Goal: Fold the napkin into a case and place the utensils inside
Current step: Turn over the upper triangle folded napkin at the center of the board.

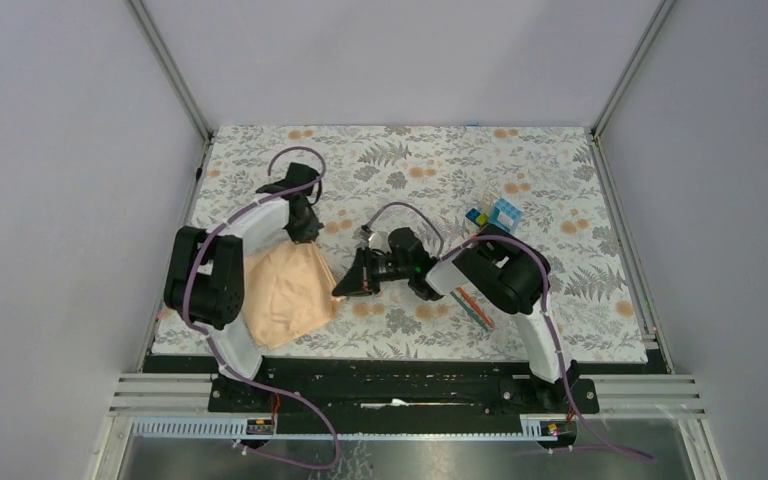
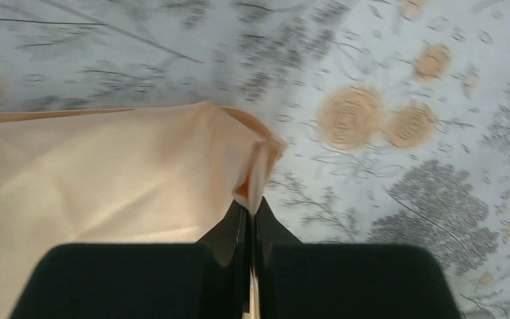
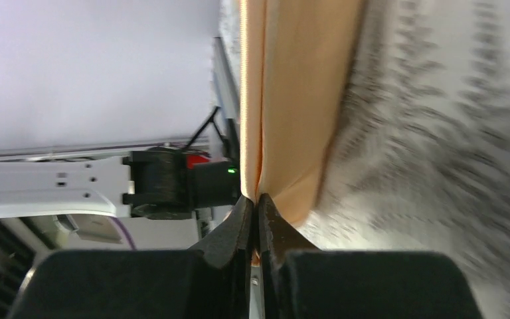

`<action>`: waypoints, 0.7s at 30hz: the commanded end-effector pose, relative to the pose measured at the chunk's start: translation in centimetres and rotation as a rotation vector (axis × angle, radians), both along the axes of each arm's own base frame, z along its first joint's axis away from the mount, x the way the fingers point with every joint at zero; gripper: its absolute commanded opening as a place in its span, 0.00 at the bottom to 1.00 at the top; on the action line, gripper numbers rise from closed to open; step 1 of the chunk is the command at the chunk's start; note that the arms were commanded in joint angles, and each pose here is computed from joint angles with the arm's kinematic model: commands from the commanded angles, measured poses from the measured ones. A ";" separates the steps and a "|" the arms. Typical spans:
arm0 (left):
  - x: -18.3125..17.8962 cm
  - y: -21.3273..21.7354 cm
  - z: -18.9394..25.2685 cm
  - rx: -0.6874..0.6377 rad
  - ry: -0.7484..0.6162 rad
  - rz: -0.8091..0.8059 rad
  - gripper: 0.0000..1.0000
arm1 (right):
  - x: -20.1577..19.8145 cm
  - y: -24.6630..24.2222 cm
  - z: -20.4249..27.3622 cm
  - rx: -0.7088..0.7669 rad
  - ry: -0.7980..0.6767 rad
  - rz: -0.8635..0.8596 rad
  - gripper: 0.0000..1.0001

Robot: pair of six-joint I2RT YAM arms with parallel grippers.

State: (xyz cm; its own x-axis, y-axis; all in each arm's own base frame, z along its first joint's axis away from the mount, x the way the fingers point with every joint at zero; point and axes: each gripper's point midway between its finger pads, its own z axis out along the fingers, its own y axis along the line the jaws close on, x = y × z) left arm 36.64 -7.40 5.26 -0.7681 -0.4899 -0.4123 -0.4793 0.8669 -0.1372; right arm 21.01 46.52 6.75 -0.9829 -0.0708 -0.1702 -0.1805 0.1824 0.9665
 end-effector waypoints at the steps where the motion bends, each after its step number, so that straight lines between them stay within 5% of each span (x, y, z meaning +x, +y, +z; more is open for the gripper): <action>1: 8.2 -3.8 3.9 -0.024 -0.290 0.001 0.00 | -2.4 -3.6 0.1 -0.047 -0.074 0.133 0.00; 6: 9.4 -9.8 1.7 -0.092 -0.252 -0.119 0.00 | -1.6 -7.7 -2.8 -0.217 -0.113 0.093 0.04; 14: 8.5 -14.8 4.8 -0.204 -0.273 -0.306 0.53 | 0.1 -12.1 -3.8 -0.447 -0.227 0.052 0.49; 21: 2.1 -14.2 11.8 -0.274 -0.297 -0.467 0.76 | 1.9 -12.7 -3.7 -0.537 -0.253 0.007 0.69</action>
State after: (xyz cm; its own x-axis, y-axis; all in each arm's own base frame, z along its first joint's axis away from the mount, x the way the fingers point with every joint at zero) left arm 41.80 -21.62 9.78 -0.8265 -0.3004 -0.4761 -0.1096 0.9155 -0.3872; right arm 21.43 34.71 3.07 -0.9300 -0.2122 -0.3003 -0.3675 0.5619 0.7411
